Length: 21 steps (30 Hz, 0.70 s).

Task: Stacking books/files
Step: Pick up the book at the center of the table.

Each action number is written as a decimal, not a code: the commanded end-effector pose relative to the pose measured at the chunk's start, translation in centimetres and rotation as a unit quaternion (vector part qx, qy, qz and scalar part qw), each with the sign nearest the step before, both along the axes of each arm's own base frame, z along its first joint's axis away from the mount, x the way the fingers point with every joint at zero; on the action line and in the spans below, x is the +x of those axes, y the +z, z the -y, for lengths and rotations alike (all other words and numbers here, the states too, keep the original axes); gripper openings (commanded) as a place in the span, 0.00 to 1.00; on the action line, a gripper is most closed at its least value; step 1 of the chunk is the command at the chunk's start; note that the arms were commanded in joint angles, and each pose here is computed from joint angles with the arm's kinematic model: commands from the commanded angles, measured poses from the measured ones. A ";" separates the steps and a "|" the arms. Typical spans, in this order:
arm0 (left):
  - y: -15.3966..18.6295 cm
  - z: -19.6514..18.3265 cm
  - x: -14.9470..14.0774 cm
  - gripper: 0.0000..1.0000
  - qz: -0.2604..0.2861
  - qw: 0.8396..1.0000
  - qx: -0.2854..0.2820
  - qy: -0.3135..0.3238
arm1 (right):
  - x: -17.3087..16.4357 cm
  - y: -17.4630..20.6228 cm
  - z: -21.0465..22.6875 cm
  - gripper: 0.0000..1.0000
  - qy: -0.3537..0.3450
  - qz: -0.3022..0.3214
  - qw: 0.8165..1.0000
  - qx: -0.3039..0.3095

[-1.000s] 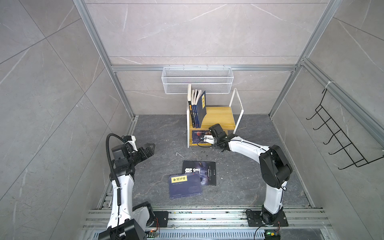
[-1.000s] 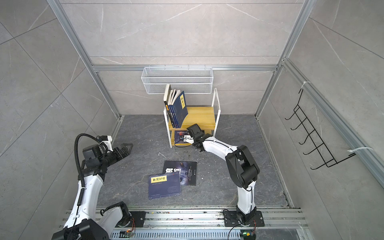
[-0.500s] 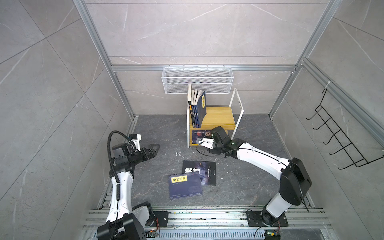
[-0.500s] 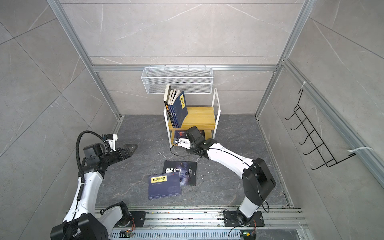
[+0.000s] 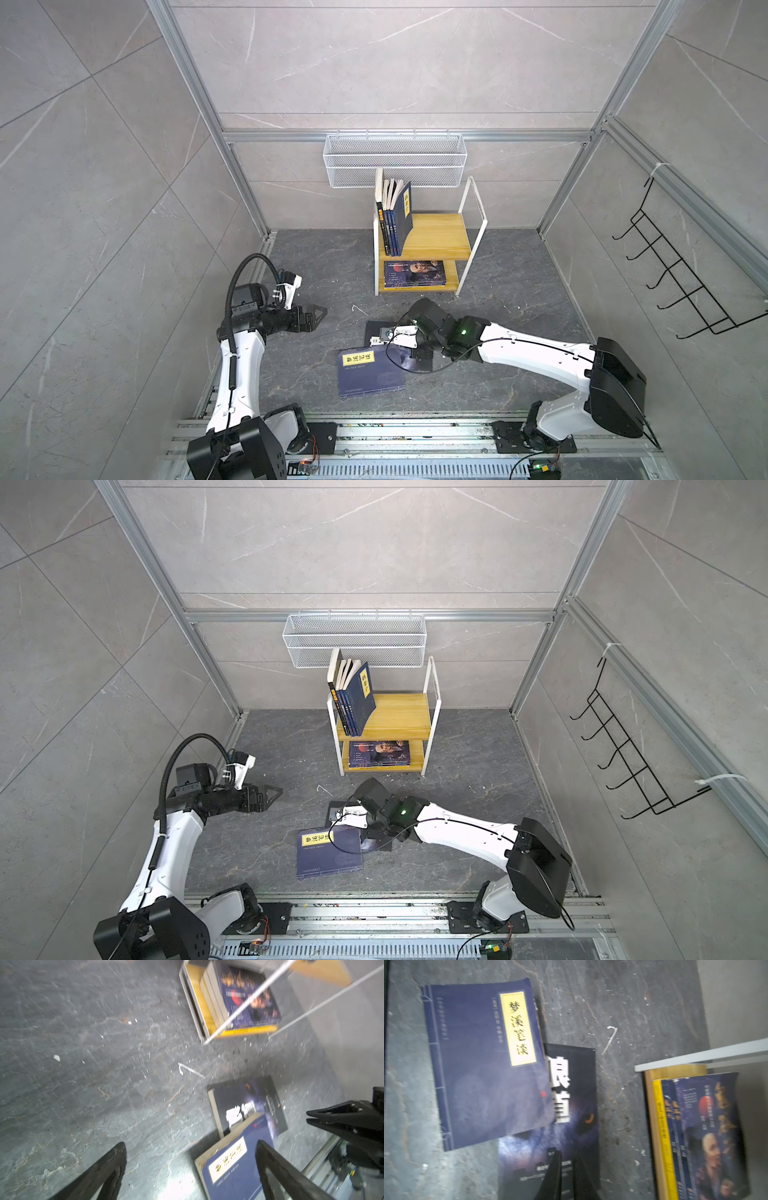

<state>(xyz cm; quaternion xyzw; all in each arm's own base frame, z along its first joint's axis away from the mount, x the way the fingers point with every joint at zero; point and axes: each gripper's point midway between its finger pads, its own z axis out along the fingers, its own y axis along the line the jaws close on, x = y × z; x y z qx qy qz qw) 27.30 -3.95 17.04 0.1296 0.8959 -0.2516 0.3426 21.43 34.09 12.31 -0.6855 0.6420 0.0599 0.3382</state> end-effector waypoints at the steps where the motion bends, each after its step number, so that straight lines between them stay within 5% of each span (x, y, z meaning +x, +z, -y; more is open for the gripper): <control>1: -1.5 1.0 -2.0 0.96 -0.007 0.998 0.016 -0.061 | -1.6 -1.3 -1.3 0.12 0.004 -0.020 1.000 0.023; 4: -1.8 2.0 -2.9 0.99 -0.025 0.996 -0.009 -0.087 | -1.9 -3.0 -2.0 0.10 0.002 -0.024 1.000 0.004; 7: -1.5 2.8 -2.5 1.00 0.033 0.992 0.003 -0.124 | -0.9 -4.2 -2.6 0.08 -0.007 -0.006 1.000 0.006; 12: -0.5 3.2 -2.2 1.00 0.041 0.991 -0.022 -0.126 | 0.4 -6.6 -2.8 0.08 -0.021 0.004 0.999 -0.031; 21: -6.0 3.7 -4.3 0.99 -0.080 0.972 0.076 -0.207 | 2.1 -11.3 -0.9 0.05 -0.048 0.004 0.994 -0.097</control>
